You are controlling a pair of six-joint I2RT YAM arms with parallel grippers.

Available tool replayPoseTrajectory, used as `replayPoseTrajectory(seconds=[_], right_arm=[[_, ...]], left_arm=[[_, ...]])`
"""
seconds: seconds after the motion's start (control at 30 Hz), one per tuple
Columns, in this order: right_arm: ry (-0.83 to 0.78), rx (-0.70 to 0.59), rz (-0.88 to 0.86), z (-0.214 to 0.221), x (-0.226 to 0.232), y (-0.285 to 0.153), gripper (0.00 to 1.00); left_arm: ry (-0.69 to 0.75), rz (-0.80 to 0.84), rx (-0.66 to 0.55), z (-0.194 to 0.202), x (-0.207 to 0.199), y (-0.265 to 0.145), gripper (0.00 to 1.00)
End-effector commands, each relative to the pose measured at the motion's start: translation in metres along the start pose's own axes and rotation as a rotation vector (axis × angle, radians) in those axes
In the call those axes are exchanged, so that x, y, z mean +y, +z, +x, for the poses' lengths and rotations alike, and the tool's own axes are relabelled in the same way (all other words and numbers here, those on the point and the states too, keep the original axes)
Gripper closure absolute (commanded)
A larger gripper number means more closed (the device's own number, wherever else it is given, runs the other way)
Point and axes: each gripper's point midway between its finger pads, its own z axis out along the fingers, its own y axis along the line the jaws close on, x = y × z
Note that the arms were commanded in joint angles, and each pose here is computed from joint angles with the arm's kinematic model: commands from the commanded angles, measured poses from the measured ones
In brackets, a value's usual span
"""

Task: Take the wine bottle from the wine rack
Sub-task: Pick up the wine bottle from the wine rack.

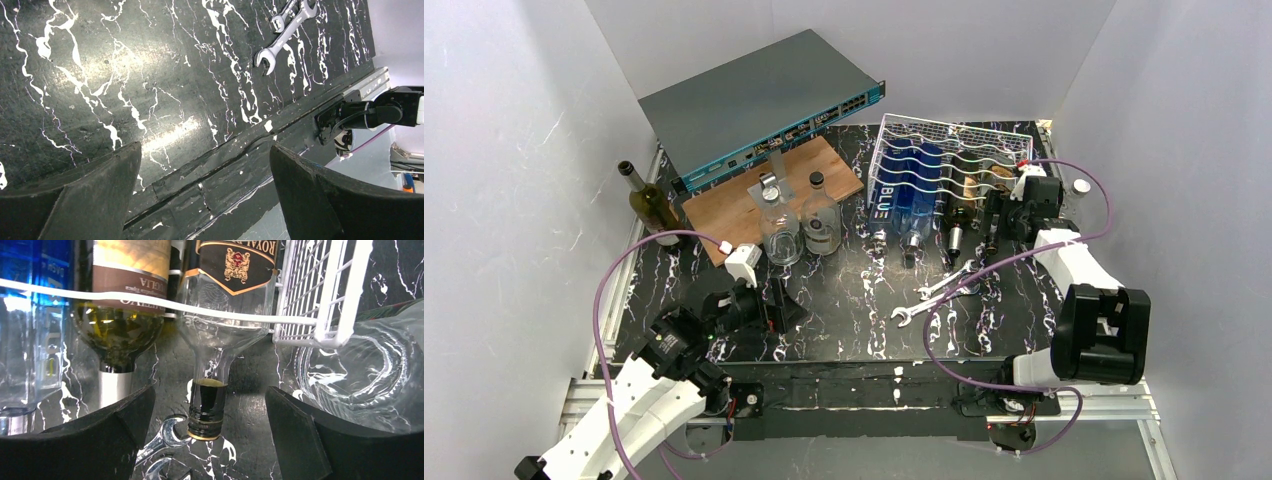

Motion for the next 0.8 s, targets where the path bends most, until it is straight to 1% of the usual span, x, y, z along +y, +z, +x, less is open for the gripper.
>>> replayPoseTrajectory(seconds=[0.0,0.07,0.23,0.4,0.5,0.53,0.63,0.77], right_arm=[[0.053,-0.041,0.031,-0.007,-0.005,0.014,0.11],[0.059,-0.040,0.033,-0.006,-0.005,0.018,0.13],[0.068,-0.030,0.044,-0.003,-0.008,0.031,0.24],[0.076,-0.010,0.044,0.003,-0.009,0.044,0.29],[0.080,0.010,0.043,0.010,-0.009,0.048,0.34],[0.080,-0.012,0.038,0.006,-0.008,0.050,0.36],[0.082,-0.011,0.034,0.008,-0.008,0.054,0.40],[0.079,-0.006,0.033,0.010,-0.008,0.055,0.41]], left_arm=[[0.001,-0.018,-0.005,0.002,0.005,0.002,0.01],[0.000,-0.019,-0.005,0.003,0.006,0.002,0.01],[-0.002,-0.021,-0.003,0.004,0.007,0.002,0.01],[-0.004,-0.025,0.000,0.005,0.007,0.002,0.01],[-0.004,-0.028,0.002,0.005,0.008,0.003,0.01],[-0.004,-0.030,0.002,0.005,0.008,0.003,0.01],[-0.005,-0.034,0.008,0.005,0.008,0.004,0.01],[-0.005,-0.034,0.012,0.003,0.007,0.005,0.01]])
